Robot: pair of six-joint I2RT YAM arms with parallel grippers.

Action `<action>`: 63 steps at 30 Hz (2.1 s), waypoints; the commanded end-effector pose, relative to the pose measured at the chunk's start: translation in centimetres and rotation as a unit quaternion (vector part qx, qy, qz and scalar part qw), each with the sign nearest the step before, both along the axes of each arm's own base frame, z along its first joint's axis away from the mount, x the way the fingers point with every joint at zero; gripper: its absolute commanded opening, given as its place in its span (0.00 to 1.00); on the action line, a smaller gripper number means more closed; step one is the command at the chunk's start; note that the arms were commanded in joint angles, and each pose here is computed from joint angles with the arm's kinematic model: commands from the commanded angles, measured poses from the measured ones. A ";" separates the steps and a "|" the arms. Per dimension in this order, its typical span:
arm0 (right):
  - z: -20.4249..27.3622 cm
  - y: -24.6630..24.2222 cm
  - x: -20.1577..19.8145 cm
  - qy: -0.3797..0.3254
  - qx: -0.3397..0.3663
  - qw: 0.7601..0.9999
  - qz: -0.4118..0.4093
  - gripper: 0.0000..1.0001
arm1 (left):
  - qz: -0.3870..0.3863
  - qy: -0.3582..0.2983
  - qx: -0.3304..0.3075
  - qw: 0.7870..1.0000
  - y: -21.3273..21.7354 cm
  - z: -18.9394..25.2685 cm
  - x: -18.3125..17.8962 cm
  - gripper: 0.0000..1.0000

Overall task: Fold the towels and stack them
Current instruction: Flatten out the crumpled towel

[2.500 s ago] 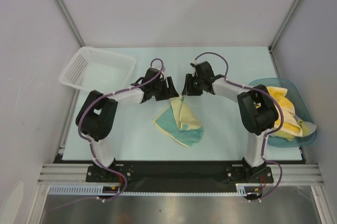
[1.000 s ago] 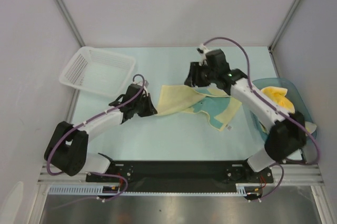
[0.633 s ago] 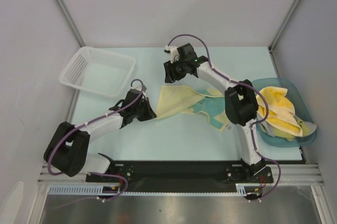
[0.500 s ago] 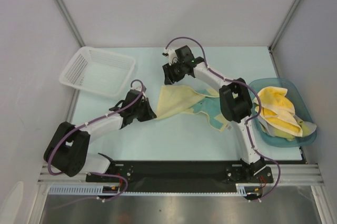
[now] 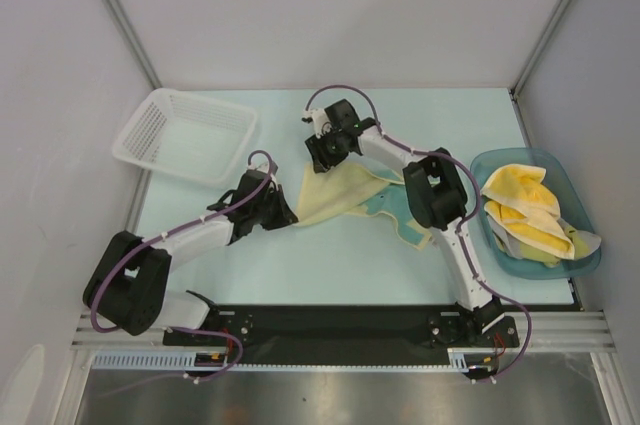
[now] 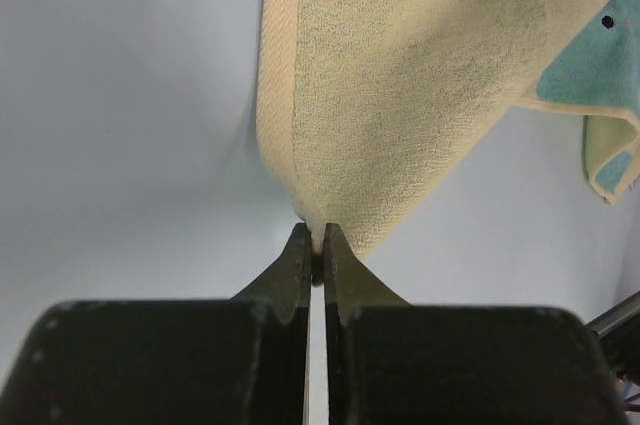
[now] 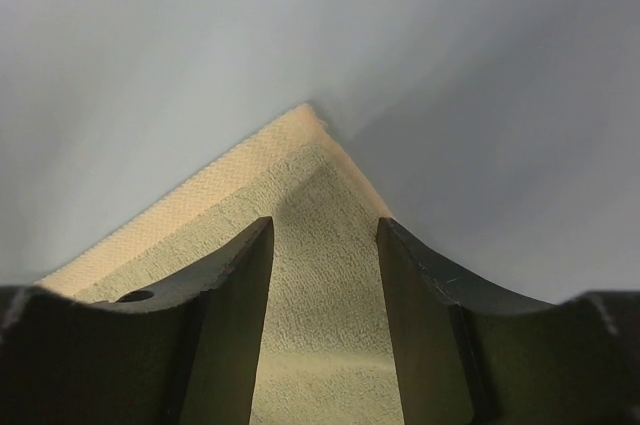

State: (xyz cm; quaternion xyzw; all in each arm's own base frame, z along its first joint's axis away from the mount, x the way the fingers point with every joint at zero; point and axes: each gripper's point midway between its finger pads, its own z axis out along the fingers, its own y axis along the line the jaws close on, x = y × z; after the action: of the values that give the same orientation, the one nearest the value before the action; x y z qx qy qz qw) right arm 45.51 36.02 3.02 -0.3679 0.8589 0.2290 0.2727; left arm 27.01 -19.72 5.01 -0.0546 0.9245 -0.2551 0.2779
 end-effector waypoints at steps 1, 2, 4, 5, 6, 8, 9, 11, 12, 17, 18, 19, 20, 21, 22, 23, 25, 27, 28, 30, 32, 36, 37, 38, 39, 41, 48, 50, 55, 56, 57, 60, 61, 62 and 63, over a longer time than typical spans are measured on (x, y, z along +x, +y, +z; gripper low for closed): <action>-1.7 0.2 0.4 -0.026 -0.029 0.999 0.005 0.52 | 0.007 -0.020 -0.010 1.000 -0.1 0.9 0.6 0.00; -1.3 0.4 0.6 -0.037 -0.027 0.999 0.004 0.52 | 0.008 -0.019 -0.009 1.000 -0.1 0.9 0.6 0.00; -0.6 0.9 0.8 -0.044 -0.015 0.999 0.008 0.53 | 0.009 -0.020 -0.008 1.000 0.0 0.8 0.6 0.00; 0.2 1.3 1.2 -0.054 -0.004 0.999 0.009 0.53 | 0.009 -0.019 -0.006 1.000 0.0 0.7 0.5 0.00; 0.5 1.5 1.3 -0.052 0.004 0.999 0.006 0.53 | 0.010 -0.019 -0.006 1.000 0.1 0.6 0.5 0.00; 1.4 2.3 1.4 -0.059 0.025 0.998 0.009 0.53 | 0.013 -0.019 -0.008 1.000 0.1 0.5 0.5 0.00; 1.4 2.6 1.3 -0.058 0.031 0.998 0.011 0.53 | 0.011 -0.020 -0.009 1.000 0.0 0.5 0.5 0.00; 1.3 3.3 1.2 -0.063 0.033 0.997 0.016 0.53 | 0.012 -0.021 -0.011 1.000 -0.1 0.7 0.7 0.00; 1.0 3.2 1.4 -0.065 0.030 0.997 0.015 0.53 | 0.010 -0.019 -0.009 1.000 -0.1 0.5 0.7 0.00; 0.7 3.6 1.6 -0.071 0.036 0.997 0.019 0.53 | 0.010 -0.019 -0.009 1.000 -0.1 0.4 0.7 0.00; 0.8 3.7 1.7 -0.072 0.037 0.996 0.019 0.54 | 0.009 -0.019 -0.010 1.000 -0.2 0.4 0.7 0.00; 0.2 3.8 1.7 -0.067 0.036 0.997 0.023 0.54 | 0.009 -0.019 -0.010 1.000 -0.2 0.4 0.8 0.00; -0.1 3.8 1.5 -0.063 0.033 0.997 0.026 0.54 | 0.006 -0.019 -0.009 1.000 -0.2 0.4 0.8 0.00; 0.0 4.0 1.6 -0.064 0.034 0.997 0.027 0.54 | 0.007 -0.019 -0.010 1.000 -0.2 0.4 0.8 0.00; -0.3 4.0 1.6 -0.063 0.030 0.997 0.027 0.54 | 0.007 -0.019 -0.010 1.000 -0.3 0.4 0.9 0.00; -1.2 3.8 1.6 -0.059 0.023 0.998 0.029 0.55 | 0.006 -0.019 -0.010 1.000 -0.3 0.4 0.9 0.00; -1.5 4.0 1.5 -0.062 0.015 0.997 0.034 0.55 | 0.005 -0.019 -0.010 1.000 -0.3 0.4 0.9 0.00; -2.2 4.1 1.2 -0.063 -0.001 0.997 0.040 0.55 | 0.006 -0.019 -0.010 1.000 -0.3 0.4 0.9 0.00; -2.2 4.2 1.2 -0.065 -0.004 0.997 0.041 0.54 | 0.005 -0.020 -0.011 1.000 -0.4 0.5 1.0 0.00; -2.6 4.0 0.8 -0.064 -0.017 0.997 0.042 0.51 | 0.004 -0.020 -0.010 1.000 -0.4 0.6 1.1 0.00; -2.9 3.6 0.4 -0.061 -0.031 0.997 0.040 0.49 | 0.003 -0.022 -0.011 1.000 -0.5 0.9 1.2 0.00; -2.8 3.0 -0.2 -0.074 -0.044 0.996 0.032 0.32 | 0.006 -0.029 -0.011 1.000 -0.4 1.4 1.3 0.00; -2.7 3.0 -0.3 -0.075 -0.044 0.996 0.030 0.28 | 0.006 -0.031 -0.012 0.999 -0.5 1.5 1.4 0.00; -2.9 3.1 -0.4 -0.075 -0.044 0.996 0.027 0.24 | 0.007 -0.030 -0.012 0.999 -0.4 1.6 1.4 0.00; -2.8 3.0 -0.3 -0.075 -0.043 0.996 0.023 0.17 | 0.006 -0.032 -0.013 0.999 -0.5 1.7 1.4 0.00; -2.5 2.8 0.2 -0.070 -0.035 0.997 0.008 0.07 | 0.006 -0.032 -0.013 0.999 -0.5 1.8 1.4 0.00; 5.1 -1.0 3.4 -0.077 0.043 0.991 -0.097 0.00 | 0.015 -0.048 -0.004 0.999 -0.4 3.5 2.8 0.00; 9.9 -2.4 3.5 -0.109 0.066 0.985 -0.119 0.00 | 0.006 -0.077 -0.006 0.997 -0.9 5.9 4.2 0.00; 19.9 -6.7 2.3 -0.190 0.087 0.962 -0.178 0.00 | -0.059 -0.189 -0.001 0.980 -2.7 15.7 7.6 0.00; 23.0 -8.3 1.5 -0.218 0.091 0.951 -0.199 0.00 | -0.058 -0.208 0.011 0.976 -2.4 17.3 8.1 0.00; 24.8 -9.2 0.8 -0.233 0.097 0.945 -0.208 0.00 | -0.062 -0.225 0.016 0.972 -2.3 18.9 8.2 0.00; 31.5 -12.6 -2.2 -0.294 0.114 0.917 -0.244 0.00 | -0.088 -0.300 0.020 0.950 -2.1 25.3 7.9 0.00; 32.7 -13.3 -3.2 -0.306 0.115 0.912 -0.248 0.00 | -0.102 -0.327 0.019 0.939 -2.1 27.4 7.4 0.00; 34.4 -14.0 -4.4 -0.320 0.122 0.905 -0.253 0.00 | -0.111 -0.345 0.014 0.932 -2.2 28.8 6.8 0.00; 35.2 -14.8 -5.3 -0.329 0.119 0.899 -0.263 0.00 | -0.143 -0.360 -0.006 0.922 -3.0 30.1 5.5 0.00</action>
State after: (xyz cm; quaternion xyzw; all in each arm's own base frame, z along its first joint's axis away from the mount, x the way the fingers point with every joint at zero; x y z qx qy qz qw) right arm 42.38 23.78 34.98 -0.1806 0.7675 0.1490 0.5967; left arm 35.49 -22.68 29.87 0.0889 0.8046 -0.2853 0.5131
